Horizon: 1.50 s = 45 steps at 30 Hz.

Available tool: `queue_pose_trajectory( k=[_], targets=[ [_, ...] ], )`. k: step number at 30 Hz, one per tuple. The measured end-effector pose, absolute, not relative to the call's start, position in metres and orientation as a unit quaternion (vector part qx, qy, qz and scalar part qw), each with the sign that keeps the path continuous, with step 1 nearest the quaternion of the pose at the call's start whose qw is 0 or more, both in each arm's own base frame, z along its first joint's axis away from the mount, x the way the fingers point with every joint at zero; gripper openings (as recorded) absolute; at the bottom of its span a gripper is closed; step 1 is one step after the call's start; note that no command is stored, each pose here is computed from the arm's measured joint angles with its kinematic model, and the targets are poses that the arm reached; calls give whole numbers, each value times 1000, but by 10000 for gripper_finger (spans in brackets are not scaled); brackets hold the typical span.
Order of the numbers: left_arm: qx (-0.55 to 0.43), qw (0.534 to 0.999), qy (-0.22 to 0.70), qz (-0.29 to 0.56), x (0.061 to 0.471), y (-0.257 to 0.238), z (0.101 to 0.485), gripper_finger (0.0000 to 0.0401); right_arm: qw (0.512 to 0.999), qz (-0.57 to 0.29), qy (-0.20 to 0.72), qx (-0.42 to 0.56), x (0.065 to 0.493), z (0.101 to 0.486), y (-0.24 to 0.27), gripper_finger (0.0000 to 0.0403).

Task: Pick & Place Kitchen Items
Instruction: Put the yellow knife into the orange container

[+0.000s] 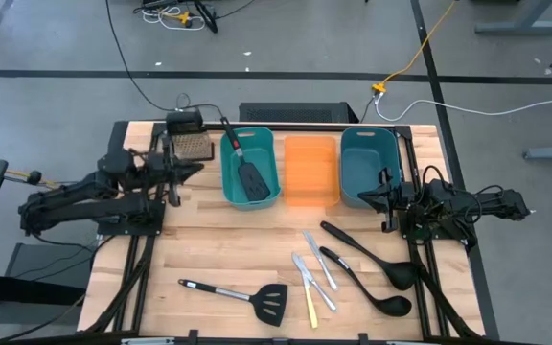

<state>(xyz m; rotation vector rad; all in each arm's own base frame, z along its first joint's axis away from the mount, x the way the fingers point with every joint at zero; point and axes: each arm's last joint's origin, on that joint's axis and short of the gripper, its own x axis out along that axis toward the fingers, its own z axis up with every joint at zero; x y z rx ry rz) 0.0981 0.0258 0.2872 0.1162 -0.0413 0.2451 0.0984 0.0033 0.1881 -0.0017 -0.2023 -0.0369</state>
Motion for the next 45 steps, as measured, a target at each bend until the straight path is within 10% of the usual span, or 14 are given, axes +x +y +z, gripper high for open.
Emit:
queue_pose_trajectory(
  k=[29, 45],
  targets=[
    [91, 989, -49, 108, 94, 24, 211, 4, 994, -46, -75, 59, 101, 222, 4, 7],
    [79, 992, -34, 96, 95, 23, 207, 9, 913, -24, 382, 142, 208, 332, 89, 11]
  ],
)
